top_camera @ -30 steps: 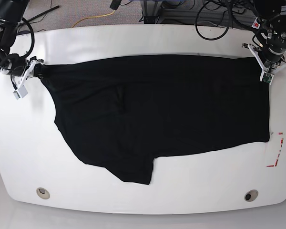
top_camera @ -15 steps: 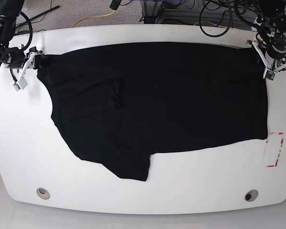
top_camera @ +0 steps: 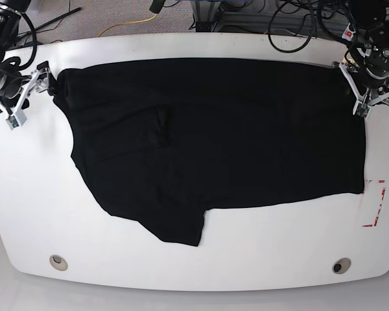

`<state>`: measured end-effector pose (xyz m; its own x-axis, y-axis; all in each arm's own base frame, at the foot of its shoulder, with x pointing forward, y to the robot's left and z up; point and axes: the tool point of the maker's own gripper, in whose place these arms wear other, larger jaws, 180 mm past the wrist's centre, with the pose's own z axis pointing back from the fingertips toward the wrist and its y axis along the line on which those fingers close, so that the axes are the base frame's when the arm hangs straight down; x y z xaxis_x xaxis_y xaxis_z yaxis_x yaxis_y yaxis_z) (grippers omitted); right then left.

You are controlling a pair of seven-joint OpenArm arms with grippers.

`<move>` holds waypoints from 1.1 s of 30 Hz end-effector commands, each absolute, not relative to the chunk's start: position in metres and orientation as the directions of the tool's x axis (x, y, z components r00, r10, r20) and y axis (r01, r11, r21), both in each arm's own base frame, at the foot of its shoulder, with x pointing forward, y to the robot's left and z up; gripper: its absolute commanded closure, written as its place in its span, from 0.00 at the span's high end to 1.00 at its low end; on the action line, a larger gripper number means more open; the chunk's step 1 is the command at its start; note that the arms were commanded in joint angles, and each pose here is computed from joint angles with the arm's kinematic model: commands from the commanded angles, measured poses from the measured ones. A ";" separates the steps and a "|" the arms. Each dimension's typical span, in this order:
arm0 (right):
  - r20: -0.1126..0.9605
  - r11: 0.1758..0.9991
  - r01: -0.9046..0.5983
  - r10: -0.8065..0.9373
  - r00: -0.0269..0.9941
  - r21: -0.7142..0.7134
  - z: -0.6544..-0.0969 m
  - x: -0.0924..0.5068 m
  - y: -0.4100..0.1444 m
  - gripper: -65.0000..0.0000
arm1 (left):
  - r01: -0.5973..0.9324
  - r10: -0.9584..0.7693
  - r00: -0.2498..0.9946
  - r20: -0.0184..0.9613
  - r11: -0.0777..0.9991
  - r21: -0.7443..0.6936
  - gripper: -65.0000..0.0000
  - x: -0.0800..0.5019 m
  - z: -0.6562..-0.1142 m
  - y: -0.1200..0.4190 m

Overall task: Fold the T-shirt properly
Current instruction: 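Drag the held edge away from the hem with both grippers, spreading the shirt, then release the shirt edge and move both grippers toward the hem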

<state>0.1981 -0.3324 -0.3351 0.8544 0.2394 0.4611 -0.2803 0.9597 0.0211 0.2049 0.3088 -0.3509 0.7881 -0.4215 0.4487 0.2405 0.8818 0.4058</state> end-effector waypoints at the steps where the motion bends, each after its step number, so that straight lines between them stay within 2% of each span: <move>1: 0.485 0.953 -0.303 0.274 0.831 -0.019 -0.326 0.200 -0.324 0.90 | 0.227 -0.404 0.795 0.452 0.890 0.396 0.62 0.203 -0.355 0.309; 8: 0.452 0.972 -0.234 0.207 0.868 0.004 -0.358 0.186 -0.304 0.90 | 0.222 -0.368 0.828 0.423 0.908 0.354 0.62 0.193 -0.374 0.312; 14: 0.442 0.981 -0.191 0.179 0.879 -0.016 -0.367 0.191 -0.300 0.90 | 0.156 -0.283 0.874 0.395 0.933 0.324 0.62 0.176 -0.390 0.333; 17: 0.448 0.984 -0.180 0.165 0.878 -0.010 -0.369 0.196 -0.298 0.85 | 0.160 -0.281 0.884 0.373 0.933 0.323 0.62 0.172 -0.394 0.340; 21: 0.430 0.988 -0.148 0.115 0.895 0.043 -0.384 0.198 -0.299 0.57 | 0.164 -0.276 0.894 0.352 0.934 0.316 0.62 0.167 -0.400 0.345; 28: 0.396 0.990 -0.110 0.065 0.916 0.093 -0.400 0.198 -0.303 0.30 | 0.160 -0.281 0.884 0.374 0.933 0.322 0.60 0.170 -0.398 0.346; 31: 0.390 0.990 -0.107 0.061 0.919 0.097 -0.402 0.197 -0.303 0.15 | 0.160 -0.281 0.884 0.373 0.933 0.323 0.44 0.170 -0.398 0.346; 33: 0.389 0.990 -0.107 0.061 0.919 0.097 -0.403 0.196 -0.303 0.01 | 0.162 -0.281 0.887 0.366 0.932 0.323 0.31 0.166 -0.399 0.346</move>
